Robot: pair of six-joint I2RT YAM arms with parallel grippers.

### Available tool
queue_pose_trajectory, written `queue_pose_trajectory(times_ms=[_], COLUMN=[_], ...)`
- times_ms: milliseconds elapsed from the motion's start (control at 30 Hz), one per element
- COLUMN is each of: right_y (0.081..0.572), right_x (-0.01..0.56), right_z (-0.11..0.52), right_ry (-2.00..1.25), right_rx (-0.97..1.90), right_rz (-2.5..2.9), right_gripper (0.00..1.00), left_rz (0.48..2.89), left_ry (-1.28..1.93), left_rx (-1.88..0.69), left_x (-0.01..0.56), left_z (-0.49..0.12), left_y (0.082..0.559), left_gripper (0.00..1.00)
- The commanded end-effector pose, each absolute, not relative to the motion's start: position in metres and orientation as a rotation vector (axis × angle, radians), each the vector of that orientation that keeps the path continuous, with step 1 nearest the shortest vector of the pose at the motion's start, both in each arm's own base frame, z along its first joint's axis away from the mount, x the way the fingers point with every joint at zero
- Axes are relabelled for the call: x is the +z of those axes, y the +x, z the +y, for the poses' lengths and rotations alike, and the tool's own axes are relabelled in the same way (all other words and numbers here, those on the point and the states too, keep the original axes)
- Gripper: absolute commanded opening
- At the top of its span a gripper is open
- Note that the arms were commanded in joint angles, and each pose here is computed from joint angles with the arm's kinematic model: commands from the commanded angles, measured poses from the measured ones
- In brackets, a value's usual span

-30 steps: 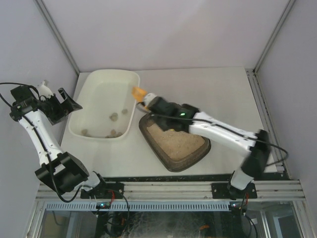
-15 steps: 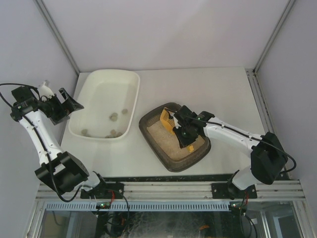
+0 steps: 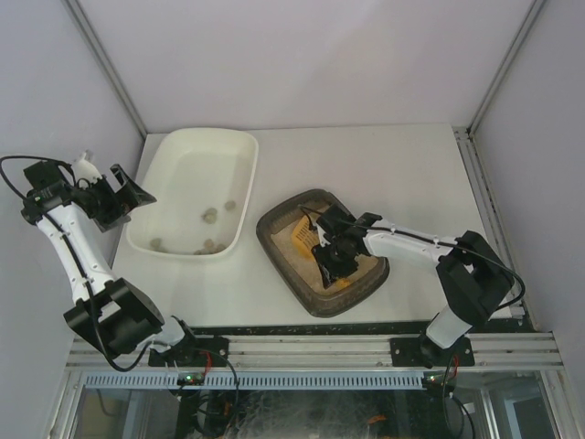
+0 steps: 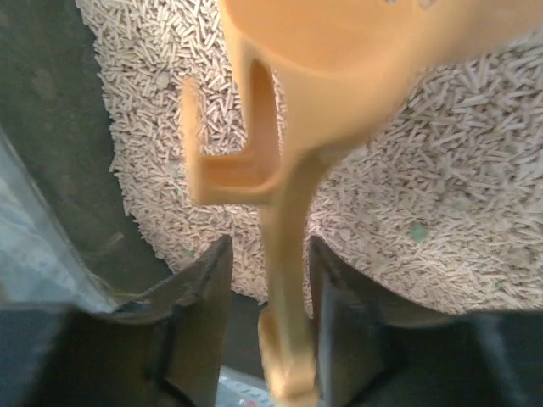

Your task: Clean the litter box

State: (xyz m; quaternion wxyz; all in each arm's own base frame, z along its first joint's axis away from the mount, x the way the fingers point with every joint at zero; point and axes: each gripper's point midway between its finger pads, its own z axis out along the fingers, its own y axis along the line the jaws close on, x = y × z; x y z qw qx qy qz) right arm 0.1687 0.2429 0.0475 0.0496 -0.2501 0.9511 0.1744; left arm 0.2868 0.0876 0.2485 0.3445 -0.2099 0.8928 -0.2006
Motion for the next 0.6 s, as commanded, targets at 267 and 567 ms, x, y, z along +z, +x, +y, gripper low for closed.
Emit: queue_pose_trajectory(times_ms=[267,567], right_y=[0.256,0.276], right_x=[0.157,0.315], right_z=[0.237,0.255], right_ry=[-0.482,-0.262], right_rx=[0.204,0.268], right_rz=[2.58,2.06], right_gripper=[1.0,1.0], left_rz=[2.307,2.33], left_ry=[-0.541,-0.55], left_rx=[-0.547,-0.477], left_x=[0.249,0.248], left_z=[0.088,0.095], left_y=[0.291,0.286], left_gripper=[1.0,1.0])
